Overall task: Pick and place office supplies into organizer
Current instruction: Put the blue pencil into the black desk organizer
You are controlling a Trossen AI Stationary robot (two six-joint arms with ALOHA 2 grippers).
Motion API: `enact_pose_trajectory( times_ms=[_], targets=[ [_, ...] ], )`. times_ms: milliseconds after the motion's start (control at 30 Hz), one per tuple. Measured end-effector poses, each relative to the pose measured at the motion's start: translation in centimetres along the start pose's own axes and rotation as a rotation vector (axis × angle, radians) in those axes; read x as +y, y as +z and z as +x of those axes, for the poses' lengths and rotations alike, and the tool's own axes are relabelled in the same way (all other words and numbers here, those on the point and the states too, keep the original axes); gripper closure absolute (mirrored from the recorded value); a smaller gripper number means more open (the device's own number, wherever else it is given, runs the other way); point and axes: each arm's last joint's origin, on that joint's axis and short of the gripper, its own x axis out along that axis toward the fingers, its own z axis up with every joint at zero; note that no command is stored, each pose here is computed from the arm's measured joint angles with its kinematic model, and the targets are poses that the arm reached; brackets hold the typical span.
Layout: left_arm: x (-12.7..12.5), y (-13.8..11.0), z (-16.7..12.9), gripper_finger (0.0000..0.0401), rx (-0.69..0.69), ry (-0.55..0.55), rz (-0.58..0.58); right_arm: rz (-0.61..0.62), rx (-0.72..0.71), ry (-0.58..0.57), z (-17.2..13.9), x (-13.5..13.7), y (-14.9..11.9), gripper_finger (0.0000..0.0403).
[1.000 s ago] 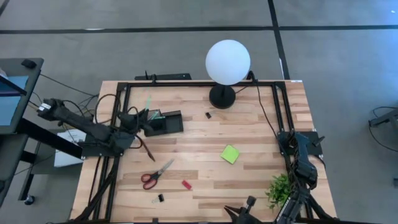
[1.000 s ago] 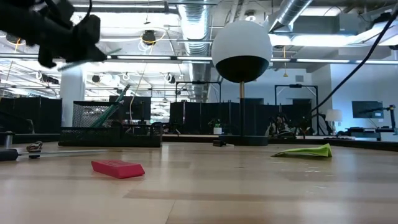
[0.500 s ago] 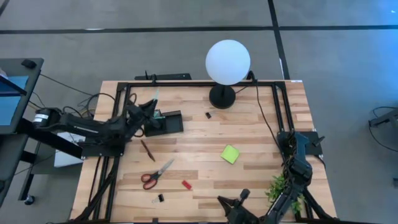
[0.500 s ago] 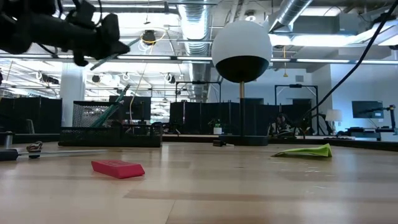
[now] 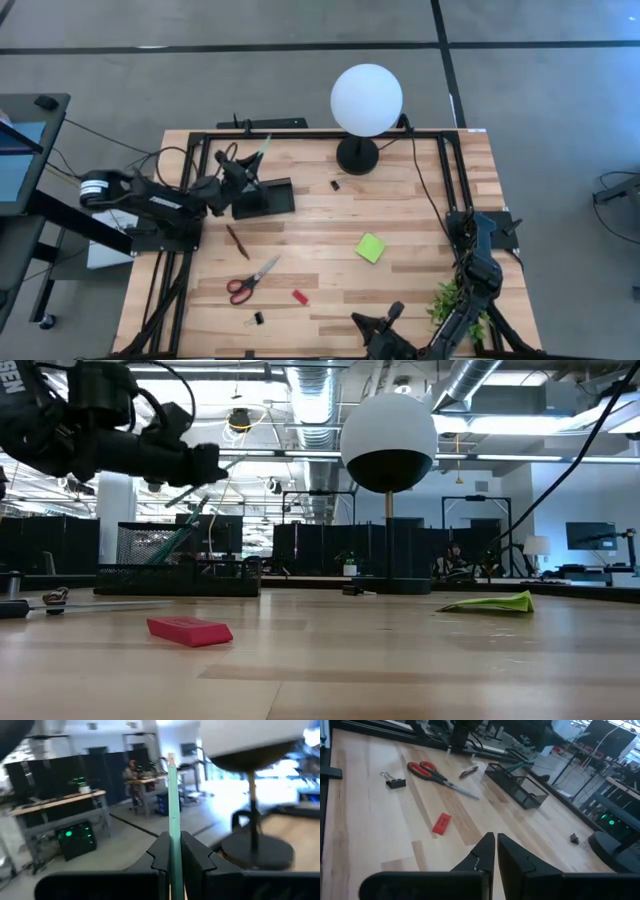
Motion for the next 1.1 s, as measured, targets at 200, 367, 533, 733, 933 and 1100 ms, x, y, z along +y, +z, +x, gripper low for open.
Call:
enact_pose_trajectory(
  times_ms=[200, 367, 533, 733, 933, 1100],
  targets=[
    [0.4, -2.4, -0.9, 0.0391, 0.095, 0.041, 0.067, 0.015, 0.0, -0.001, 0.0, 0.0, 0.0, 0.0386],
    [1.6, -3.2, -2.4, 0.0391, 0.079, 0.175, -0.05, 0.024, 0.001, -0.003, 0.0, -0.1, 0.0, 0.0388],
    [1.3, -2.9, -2.3, 0.0391, 0.032, 0.078, -0.049, 0.027, 0.002, -0.006, 0.1, -0.1, 0.0, 0.0387],
    [1.4, -2.8, -2.3, 0.0391, 0.028, 0.126, -0.178, 0.059, 0.004, -0.009, 0.4, -0.1, 0.1, 0.0387],
    [1.3, -2.6, -1.8, 0.0391, 0.03, 0.183, -0.245, 0.059, 0.003, -0.009, 0.4, -0.1, 0.1, 0.0387],
    [0.8, -3.0, -1.2, 0.0391, 0.098, 0.206, -0.182, 0.059, 0.002, -0.01, 0.4, -0.1, 0.1, 0.0387]
  ],
)
